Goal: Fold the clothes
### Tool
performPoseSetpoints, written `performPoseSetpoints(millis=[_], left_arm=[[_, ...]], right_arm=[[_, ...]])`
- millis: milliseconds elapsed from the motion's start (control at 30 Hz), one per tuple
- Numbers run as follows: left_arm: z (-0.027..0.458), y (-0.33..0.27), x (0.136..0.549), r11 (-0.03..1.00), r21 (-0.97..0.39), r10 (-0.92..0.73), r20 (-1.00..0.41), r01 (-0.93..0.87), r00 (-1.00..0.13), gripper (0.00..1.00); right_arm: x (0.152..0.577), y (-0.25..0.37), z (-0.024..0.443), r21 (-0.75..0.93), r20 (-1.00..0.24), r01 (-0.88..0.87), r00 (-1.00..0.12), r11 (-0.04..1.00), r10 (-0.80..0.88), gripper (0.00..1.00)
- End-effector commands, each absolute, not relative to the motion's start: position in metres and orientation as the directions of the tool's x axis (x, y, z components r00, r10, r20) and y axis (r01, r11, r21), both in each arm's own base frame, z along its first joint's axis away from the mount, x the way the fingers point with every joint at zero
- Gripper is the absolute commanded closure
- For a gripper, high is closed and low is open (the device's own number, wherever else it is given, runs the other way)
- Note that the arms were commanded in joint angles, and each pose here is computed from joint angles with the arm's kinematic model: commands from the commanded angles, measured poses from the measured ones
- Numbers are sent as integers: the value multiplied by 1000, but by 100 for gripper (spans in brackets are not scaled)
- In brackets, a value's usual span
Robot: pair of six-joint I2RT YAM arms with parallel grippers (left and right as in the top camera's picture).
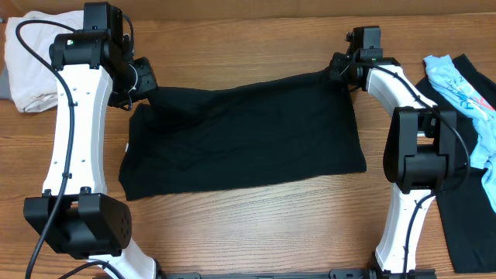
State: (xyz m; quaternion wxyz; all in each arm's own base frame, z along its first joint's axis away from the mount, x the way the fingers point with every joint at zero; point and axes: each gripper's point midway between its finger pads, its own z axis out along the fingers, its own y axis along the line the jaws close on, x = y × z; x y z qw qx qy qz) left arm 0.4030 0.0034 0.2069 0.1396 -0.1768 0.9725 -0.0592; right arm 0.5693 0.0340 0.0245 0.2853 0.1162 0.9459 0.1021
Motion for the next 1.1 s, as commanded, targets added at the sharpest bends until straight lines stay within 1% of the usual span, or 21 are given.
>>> performPoseSetpoints(millis=[0, 33, 67, 133, 267, 367, 433, 567, 1067], left_arm=[[208, 9, 401, 936, -149, -348, -258, -318, -901, 96], [208, 9, 401, 936, -149, -348, -258, -318, -901, 96], [208, 9, 401, 936, -149, -348, -258, -319, -901, 96], [208, 9, 401, 936, -149, -348, -258, -319, -901, 96], [208, 9, 402, 936, -149, -347, -261, -318, -901, 96], [209, 9, 403, 936, -151, -348, -266, -317, -899, 95], [209, 9, 403, 936, -152, -348, -268, -317, -898, 96], [209, 9, 403, 936, -152, -348, -268, -317, -899, 96], [209, 9, 404, 936, -153, -348, -271, -317, -898, 96]], right_arm=[[576, 28, 26, 248, -533, 173, -797, 953, 284, 56], [577, 25, 26, 238, -539, 181, -793, 954, 284, 42], [578, 22, 26, 226, -547, 189, -787, 956, 285, 36], [581, 19, 28, 212, -563, 189, -779, 959, 277, 32], [584, 24, 31, 225, -573, 155, -777, 962, 259, 31], [584, 26, 30, 233, -571, 149, -779, 961, 259, 34], [584, 26, 30, 234, -571, 149, -779, 961, 259, 38], [583, 26, 29, 233, -568, 150, -781, 961, 260, 40], [583, 27, 13, 234, -552, 152, -792, 960, 260, 42]])
